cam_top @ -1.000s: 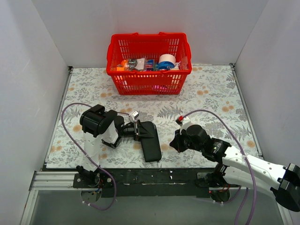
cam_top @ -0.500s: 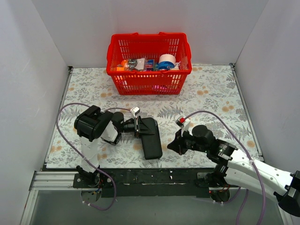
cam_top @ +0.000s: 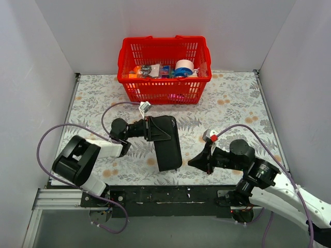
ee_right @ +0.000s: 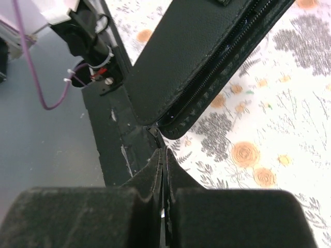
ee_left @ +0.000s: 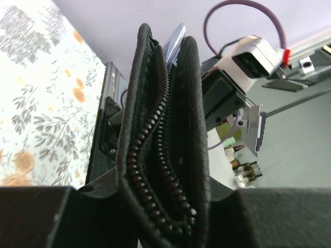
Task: Sort the hair-cutting tools
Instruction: Zip the hairdressing tool bag.
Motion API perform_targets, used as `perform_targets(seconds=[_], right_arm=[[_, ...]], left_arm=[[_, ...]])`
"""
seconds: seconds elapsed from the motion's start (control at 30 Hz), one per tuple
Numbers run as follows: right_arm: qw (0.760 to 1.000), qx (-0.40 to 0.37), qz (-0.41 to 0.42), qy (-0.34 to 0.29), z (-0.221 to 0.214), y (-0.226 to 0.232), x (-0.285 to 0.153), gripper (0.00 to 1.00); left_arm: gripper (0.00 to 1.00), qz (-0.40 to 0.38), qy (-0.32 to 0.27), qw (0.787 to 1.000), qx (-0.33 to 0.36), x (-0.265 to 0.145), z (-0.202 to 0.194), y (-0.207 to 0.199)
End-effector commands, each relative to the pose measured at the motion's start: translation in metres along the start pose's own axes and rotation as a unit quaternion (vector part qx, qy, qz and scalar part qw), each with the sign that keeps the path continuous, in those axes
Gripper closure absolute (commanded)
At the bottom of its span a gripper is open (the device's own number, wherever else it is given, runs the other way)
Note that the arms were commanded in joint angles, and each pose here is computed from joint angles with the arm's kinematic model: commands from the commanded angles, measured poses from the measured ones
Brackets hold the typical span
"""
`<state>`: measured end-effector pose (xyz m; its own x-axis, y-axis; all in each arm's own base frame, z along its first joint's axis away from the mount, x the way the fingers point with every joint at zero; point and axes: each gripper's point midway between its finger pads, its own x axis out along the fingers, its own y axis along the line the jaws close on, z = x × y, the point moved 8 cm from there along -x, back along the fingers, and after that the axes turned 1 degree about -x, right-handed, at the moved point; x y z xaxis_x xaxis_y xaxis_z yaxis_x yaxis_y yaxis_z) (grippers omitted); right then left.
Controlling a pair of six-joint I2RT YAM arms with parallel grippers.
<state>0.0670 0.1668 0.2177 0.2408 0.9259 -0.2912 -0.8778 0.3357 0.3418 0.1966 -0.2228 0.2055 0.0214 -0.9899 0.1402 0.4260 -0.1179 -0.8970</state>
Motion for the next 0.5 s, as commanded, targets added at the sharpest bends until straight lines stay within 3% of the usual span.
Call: perform_targets(seconds=[0.0,0.47], right_arm=[[0.996,-0.050,0.069,-0.030,0.023,0.018,-0.010,0.99],[0.983,-0.028,0.173,-0.061,0.027,0.034,0.004,0.99]], left_arm=[[1.00,-0.125,0.027,0.988,-0.083,-0.011,-0.003,-0.095],[1.00,-0.130,0.031,0.990,-0.039,-0.008,-0.008,-0.121]])
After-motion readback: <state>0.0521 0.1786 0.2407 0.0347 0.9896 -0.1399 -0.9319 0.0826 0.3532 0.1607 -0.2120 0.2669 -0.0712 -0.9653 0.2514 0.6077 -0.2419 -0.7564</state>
